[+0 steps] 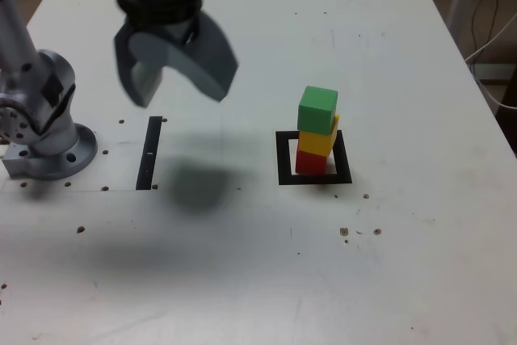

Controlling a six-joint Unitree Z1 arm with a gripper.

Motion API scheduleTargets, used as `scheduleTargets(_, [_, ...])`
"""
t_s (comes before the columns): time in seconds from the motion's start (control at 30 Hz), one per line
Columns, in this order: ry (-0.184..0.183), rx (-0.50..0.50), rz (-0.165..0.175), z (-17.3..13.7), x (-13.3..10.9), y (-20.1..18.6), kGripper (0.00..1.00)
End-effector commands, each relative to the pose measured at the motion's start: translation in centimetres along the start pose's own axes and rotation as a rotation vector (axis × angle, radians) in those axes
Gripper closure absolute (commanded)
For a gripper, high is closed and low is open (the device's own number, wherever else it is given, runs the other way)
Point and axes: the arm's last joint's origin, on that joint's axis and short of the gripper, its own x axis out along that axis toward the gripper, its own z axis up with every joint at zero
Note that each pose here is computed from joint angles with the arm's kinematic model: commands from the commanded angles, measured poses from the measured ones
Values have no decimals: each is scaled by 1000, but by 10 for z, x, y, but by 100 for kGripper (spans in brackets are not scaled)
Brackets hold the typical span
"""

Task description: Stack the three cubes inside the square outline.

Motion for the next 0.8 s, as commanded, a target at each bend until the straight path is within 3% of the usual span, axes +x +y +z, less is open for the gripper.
scheduleTargets(0.0, [-3,-9,-7,-6,6,-1,1])
scheduleTargets(0.23, [105,-82,3,-36,42,-4,1])
scheduleTargets(0.3, [101,-94,4,-45,48,-5,1])
scheduleTargets(0.5, [35,-107,-8,-61,60,-7,1])
scheduleTargets(0.77, [73,-109,-8,-61,68,-7,1])
